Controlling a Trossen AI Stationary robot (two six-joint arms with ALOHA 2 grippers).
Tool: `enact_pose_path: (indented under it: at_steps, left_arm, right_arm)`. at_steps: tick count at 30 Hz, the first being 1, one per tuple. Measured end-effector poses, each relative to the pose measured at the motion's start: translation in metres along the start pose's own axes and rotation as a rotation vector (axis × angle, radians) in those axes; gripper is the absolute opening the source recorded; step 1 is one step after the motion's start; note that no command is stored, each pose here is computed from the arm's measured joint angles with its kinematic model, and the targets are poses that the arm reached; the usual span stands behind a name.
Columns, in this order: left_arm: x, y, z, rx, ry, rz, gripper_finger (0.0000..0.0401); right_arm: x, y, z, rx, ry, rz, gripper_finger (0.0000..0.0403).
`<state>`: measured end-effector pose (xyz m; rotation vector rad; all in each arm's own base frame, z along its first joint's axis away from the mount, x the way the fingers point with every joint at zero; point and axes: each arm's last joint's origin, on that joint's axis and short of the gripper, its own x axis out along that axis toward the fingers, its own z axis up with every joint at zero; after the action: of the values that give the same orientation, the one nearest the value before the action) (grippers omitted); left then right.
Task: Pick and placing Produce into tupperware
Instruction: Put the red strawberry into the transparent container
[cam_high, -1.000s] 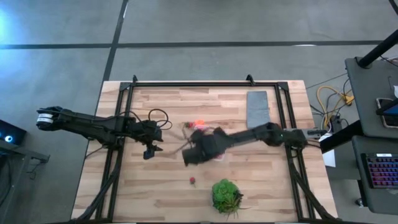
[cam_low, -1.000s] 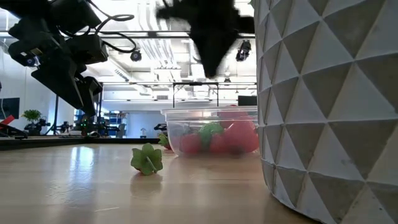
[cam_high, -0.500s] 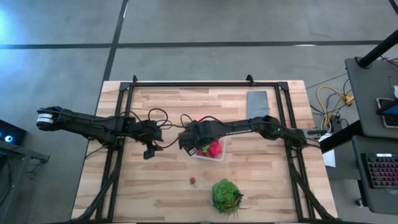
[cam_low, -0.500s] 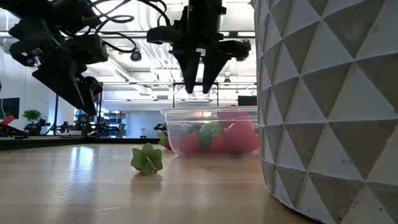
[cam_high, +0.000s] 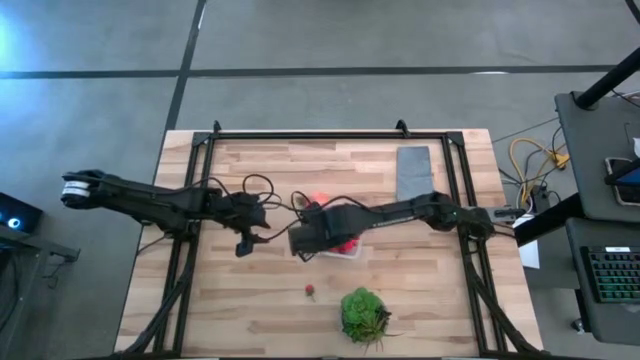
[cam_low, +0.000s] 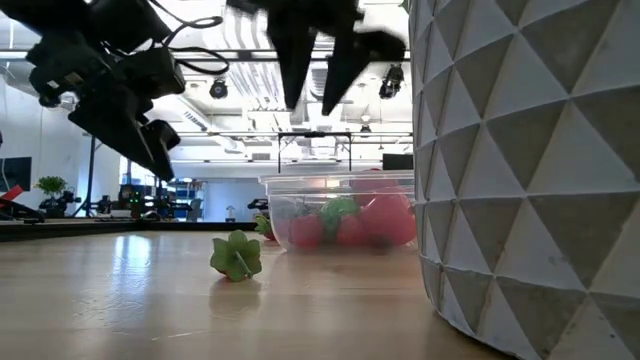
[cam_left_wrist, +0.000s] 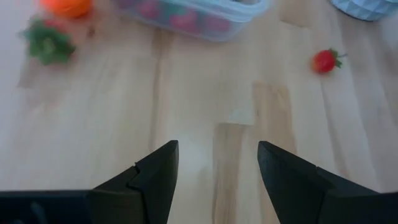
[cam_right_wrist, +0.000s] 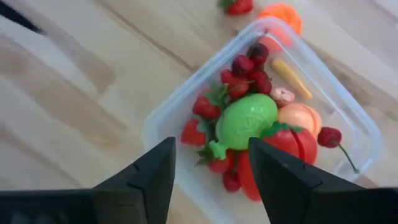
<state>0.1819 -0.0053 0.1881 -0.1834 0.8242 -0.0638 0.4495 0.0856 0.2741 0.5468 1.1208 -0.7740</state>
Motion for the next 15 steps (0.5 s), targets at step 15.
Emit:
enact_pose_path:
  at_steps: [15]
  left_arm:
    - [0.027, -0.043, 0.025, 0.336, -0.185, -0.367, 0.0205]
  right_arm:
    - [-0.084, 0.014, -0.109, 0.093, -0.273, 0.015, 0.0191]
